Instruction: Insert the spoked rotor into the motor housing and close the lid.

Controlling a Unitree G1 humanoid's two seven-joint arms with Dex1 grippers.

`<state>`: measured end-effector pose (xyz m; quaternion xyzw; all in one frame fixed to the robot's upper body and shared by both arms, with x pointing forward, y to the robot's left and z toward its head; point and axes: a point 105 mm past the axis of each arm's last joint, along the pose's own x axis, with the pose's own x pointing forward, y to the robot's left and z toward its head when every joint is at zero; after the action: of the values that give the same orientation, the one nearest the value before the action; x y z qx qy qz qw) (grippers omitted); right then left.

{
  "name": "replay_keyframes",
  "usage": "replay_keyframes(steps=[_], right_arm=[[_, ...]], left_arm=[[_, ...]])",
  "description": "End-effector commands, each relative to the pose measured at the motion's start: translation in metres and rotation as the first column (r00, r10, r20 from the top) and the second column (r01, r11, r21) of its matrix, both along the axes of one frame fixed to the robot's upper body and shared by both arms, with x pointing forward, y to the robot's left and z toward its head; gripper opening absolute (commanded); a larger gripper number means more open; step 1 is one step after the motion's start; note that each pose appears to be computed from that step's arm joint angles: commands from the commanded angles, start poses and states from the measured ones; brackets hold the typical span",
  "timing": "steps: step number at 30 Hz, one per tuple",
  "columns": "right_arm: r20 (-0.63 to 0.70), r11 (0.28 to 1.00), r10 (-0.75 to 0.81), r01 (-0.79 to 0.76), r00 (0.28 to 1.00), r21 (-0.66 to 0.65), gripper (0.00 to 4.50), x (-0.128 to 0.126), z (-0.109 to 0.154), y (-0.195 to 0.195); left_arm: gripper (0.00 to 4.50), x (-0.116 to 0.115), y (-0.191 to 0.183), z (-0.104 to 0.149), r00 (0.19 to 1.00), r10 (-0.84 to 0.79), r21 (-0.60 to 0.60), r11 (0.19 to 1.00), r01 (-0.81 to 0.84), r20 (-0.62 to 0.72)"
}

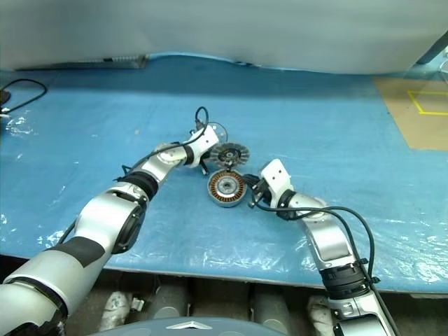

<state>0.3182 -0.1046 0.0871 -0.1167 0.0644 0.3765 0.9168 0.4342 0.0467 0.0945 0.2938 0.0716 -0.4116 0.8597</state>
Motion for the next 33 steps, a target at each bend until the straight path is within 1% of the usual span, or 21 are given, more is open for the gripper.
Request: replay_keyframes(steps=[1, 8, 14, 19, 22, 27, 30, 33], right_arm=[[0.031, 1.000, 0.012, -0.012, 0.999, 0.010, 0.00, 0.000, 0.008, 0.004], [0.031, 1.000, 0.011, -0.012, 0.999, 0.010, 0.00, -0.001, 0.008, 0.003], [0.031, 1.000, 0.014, -0.015, 0.999, 0.018, 0.00, -0.001, 0.009, 0.004], [0.027, 1.000, 0.020, -0.020, 0.999, 0.019, 0.00, -0.003, 0.008, 0.003], [0.026, 0.999, 0.025, -0.025, 0.999, 0.019, 0.00, -0.002, 0.009, 0.003], [0.024, 0.999, 0.034, -0.035, 0.999, 0.019, 0.00, -0.001, 0.010, 0.003], [0.020, 0.999, 0.037, -0.037, 0.999, 0.017, 0.00, -0.001, 0.009, 0.002], [0.014, 0.999, 0.045, -0.046, 0.999, 0.015, 0.00, -0.002, 0.008, 0.003]], left_arm=[[0.04, -0.003, 0.004, -0.005, 1.000, -0.028, 0.022, 0.999, 0.029, -0.013], [0.04, -0.013, 0.018, -0.010, 0.993, -0.102, 0.005, 0.995, 0.102, -0.065], [0.04, -0.028, 0.044, -0.016, 0.975, -0.188, -0.021, 0.982, 0.187, -0.116], [0.04, -0.047, 0.067, -0.019, 0.949, -0.278, -0.040, 0.961, 0.275, -0.145], [0.04, -0.064, 0.078, -0.017, 0.922, -0.350, -0.073, 0.937, 0.343, -0.167], [0.04, -0.098, 0.092, -0.011, 0.862, -0.463, -0.107, 0.886, 0.450, -0.205], [0.04, -0.112, 0.098, -0.008, 0.845, -0.484, -0.108, 0.875, 0.473, -0.228], [0.04, -0.117, 0.102, -0.005, 0.847, -0.478, -0.104, 0.878, 0.467, -0.232]])
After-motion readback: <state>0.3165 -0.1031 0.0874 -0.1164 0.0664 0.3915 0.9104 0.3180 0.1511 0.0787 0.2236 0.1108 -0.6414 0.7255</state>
